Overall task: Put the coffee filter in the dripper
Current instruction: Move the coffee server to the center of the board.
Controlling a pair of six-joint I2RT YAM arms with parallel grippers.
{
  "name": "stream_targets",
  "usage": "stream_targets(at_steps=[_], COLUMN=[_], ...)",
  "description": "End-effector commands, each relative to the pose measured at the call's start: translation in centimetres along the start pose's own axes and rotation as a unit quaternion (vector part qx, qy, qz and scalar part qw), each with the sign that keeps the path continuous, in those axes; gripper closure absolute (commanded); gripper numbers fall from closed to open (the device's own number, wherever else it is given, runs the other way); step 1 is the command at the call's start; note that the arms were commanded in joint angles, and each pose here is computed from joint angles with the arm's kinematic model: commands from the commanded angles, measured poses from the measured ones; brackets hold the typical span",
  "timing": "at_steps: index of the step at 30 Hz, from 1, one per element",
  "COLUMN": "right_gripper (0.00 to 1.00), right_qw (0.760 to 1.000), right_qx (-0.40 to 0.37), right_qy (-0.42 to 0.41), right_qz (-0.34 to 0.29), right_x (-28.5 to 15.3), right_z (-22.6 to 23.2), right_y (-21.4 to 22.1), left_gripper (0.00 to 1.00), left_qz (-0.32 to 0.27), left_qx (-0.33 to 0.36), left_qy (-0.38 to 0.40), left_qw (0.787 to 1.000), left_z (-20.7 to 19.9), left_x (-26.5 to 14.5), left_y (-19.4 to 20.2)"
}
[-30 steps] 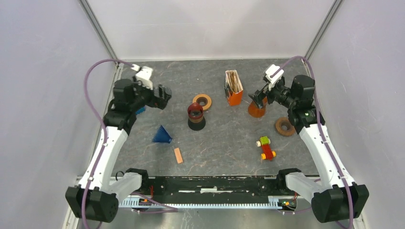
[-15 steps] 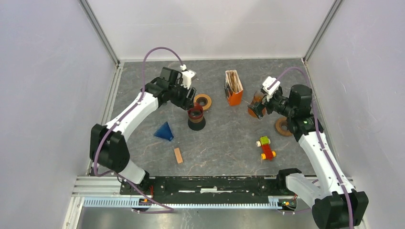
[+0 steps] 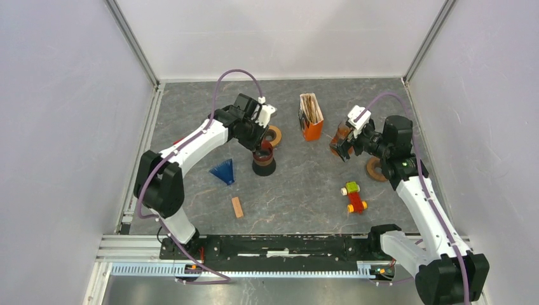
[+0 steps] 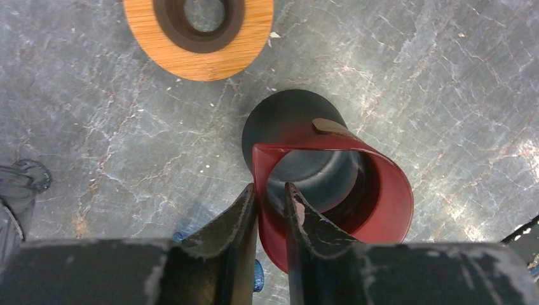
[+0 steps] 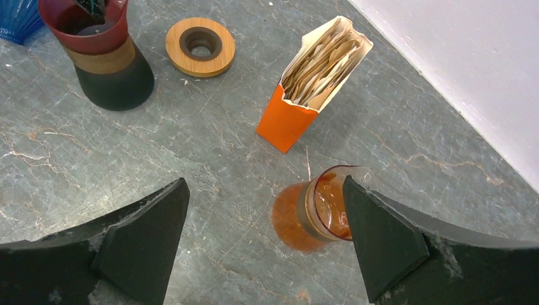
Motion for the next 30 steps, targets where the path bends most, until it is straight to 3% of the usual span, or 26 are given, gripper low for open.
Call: stream_targets(at_steps=[1,5,16,25,30], right_gripper=[0.02,0.02,0.02,0.02,0.02], right_qw=[1.0,1.0,1.0,1.0,1.0], right_qx=[-0.02,-0.019,-0.023,-0.021,-0.02], right_qy=[0.01,0.009,0.013,0.013,0.014], right_qz=[-0.013,-0.012,-0.012,-0.008,-0.007], right_x=[-0.3,-0.3,-0.7,-0.6,-0.6], right_z=[-0.1,-0.1,0.1,0.2,0.2], right_y=[-0.7,-0.6,-0.3,0.4,0.6], left_gripper=[0.76,0.91,0.96,0.55,0.16], left_qz=[-0.01,-0.015,-0.012,-0.032,-0.064], left_qx=[0.029,0.053,0.113,0.123,0.134], left_qy=[0.03,0.073,0.09,0.077,0.069], left_qw=[0.999,0.996,0.989,0.989,0.986], left_z=[-1.9,-5.2,-11.4,-11.7,-11.5], left_x=[-0.7,-1.2,0.1,-1.1,-3.6], left_y=[-1.2,-1.1,-1.1,-1.5,-2.7])
Point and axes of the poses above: each gripper's point midway between its finger pads, its own x axis out along the fingers, its own z axis along the line the jaws close on, y = z × x, the point moved 5 cm from there along -x, back along the fingers, and after that the axes turned 11 degrees about x, right-handed, at the moved point
